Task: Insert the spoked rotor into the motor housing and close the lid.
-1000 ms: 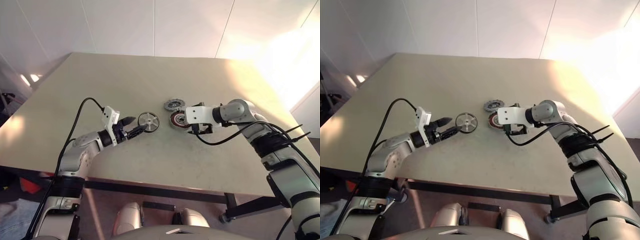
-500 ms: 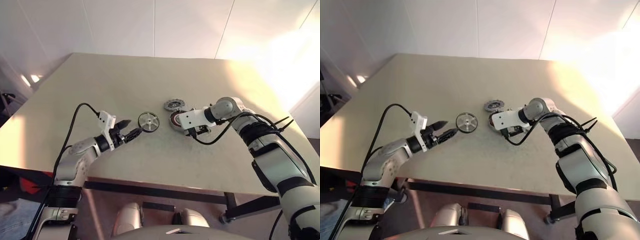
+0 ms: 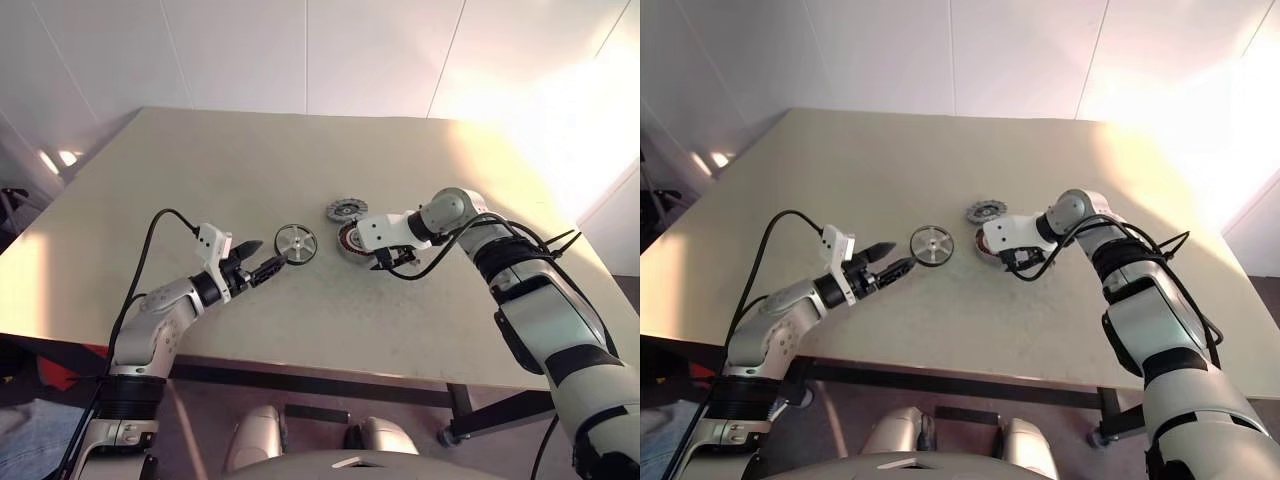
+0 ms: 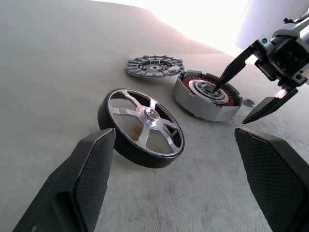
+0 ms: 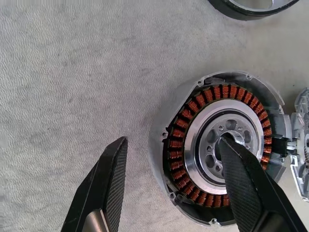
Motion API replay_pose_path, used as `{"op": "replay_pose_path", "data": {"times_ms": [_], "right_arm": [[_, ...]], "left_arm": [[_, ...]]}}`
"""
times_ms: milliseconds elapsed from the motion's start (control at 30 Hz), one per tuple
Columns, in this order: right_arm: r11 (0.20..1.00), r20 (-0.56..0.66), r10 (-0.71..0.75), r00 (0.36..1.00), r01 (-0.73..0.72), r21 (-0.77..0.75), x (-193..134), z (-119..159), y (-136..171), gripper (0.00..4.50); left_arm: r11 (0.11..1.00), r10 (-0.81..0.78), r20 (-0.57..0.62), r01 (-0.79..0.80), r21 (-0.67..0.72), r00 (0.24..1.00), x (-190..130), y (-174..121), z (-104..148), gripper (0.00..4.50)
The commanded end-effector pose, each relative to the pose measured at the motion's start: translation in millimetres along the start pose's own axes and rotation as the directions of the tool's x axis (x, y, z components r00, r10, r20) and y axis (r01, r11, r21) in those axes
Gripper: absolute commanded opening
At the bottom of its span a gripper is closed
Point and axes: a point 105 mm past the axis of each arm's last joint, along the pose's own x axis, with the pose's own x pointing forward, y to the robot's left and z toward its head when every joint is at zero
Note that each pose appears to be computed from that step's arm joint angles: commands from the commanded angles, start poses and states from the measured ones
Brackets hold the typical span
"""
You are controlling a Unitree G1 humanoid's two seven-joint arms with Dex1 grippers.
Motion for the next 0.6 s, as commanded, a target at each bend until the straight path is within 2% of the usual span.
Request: {"op": "replay_pose_path", "data": {"times_ms": [33,267,367,467,600], "right_arm": [[0.989,-0.005,0.099,0.995,-0.097,0.116,13.6,-9.0,16.1,3.29],[0.983,-0.028,0.105,0.994,-0.100,0.155,16.5,-13.4,16.4,3.29],[0.981,-0.033,0.105,0.994,-0.098,0.165,18.1,-14.9,17.2,2.74],[0.980,-0.044,0.106,0.993,-0.097,0.171,19.8,-16.8,18.4,1.84],[0.979,-0.054,0.106,0.993,-0.095,0.179,20.6,-20.0,20.2,1.84]], "left_arm": [[0.999,-0.023,0.037,0.022,0.028,0.999,3.3,-6.5,12.3,4.19],[1.000,-0.017,0.038,0.016,0.022,0.999,2.4,-6.9,10.6,4.19],[1.000,-0.012,0.039,0.011,0.024,0.999,1.7,-6.1,11.4,4.19],[1.000,-0.010,0.040,0.009,0.027,0.999,1.2,-5.0,12.3,4.19],[1.000,-0.012,0.040,0.011,0.028,0.999,1.0,-5.7,12.7,4.19]]}}
